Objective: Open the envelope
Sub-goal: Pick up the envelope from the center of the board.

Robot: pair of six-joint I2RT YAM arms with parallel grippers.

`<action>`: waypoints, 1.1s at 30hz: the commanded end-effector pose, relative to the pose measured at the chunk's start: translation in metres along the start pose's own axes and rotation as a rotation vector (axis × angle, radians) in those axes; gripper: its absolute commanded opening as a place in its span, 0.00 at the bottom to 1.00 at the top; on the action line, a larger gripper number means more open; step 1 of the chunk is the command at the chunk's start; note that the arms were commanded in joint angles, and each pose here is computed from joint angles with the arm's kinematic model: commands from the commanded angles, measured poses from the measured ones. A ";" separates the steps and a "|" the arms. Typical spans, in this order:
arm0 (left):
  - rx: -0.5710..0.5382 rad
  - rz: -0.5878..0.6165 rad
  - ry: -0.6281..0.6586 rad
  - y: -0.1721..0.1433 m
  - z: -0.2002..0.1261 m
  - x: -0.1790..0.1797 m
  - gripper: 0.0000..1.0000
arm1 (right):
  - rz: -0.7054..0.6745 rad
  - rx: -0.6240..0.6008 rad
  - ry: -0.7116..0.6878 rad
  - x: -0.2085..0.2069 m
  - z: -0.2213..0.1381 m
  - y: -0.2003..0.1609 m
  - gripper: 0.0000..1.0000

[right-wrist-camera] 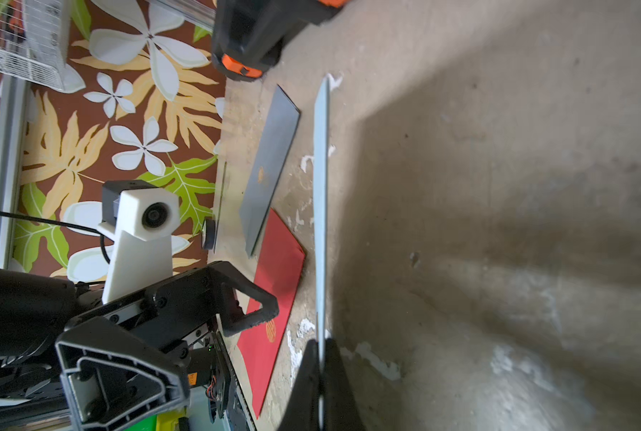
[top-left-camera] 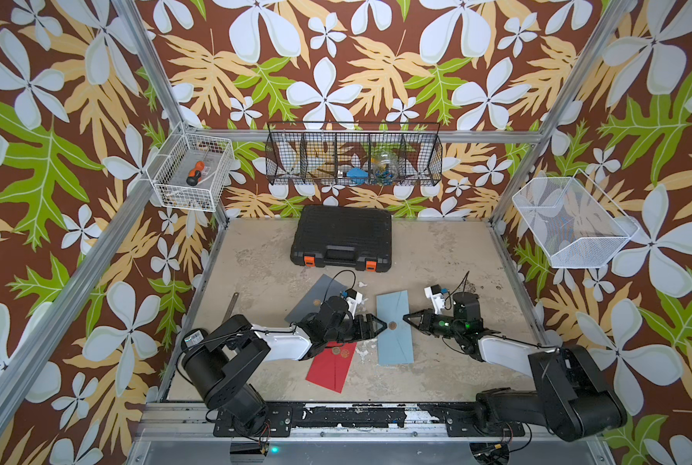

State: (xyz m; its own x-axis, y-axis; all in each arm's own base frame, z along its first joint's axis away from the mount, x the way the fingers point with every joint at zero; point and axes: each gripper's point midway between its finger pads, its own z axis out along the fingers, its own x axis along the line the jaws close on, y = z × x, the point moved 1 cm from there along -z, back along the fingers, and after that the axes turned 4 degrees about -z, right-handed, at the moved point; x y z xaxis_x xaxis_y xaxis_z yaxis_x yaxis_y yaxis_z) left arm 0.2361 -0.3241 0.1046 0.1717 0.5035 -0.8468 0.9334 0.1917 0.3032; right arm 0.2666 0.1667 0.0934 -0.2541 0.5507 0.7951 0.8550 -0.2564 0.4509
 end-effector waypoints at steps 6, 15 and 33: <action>-0.278 0.201 -0.015 0.043 -0.051 -0.040 0.86 | -0.274 -0.253 0.055 0.054 -0.038 0.040 0.00; -0.269 0.333 -0.333 0.059 -0.114 -0.084 0.92 | -0.525 -0.315 0.347 0.147 -0.065 0.042 0.00; -0.222 0.335 -0.620 0.057 -0.133 -0.126 0.76 | -0.571 -0.161 0.528 0.201 -0.062 0.040 0.00</action>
State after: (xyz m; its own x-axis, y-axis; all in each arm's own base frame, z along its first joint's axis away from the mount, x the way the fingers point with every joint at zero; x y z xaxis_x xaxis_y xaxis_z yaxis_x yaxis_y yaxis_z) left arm 0.2302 -0.2654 0.2723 0.5998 0.0465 -0.7988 0.7532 0.3041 0.5833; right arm 0.2286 0.2136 0.2879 -0.8252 0.2409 0.5108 0.4748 -0.1939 0.8585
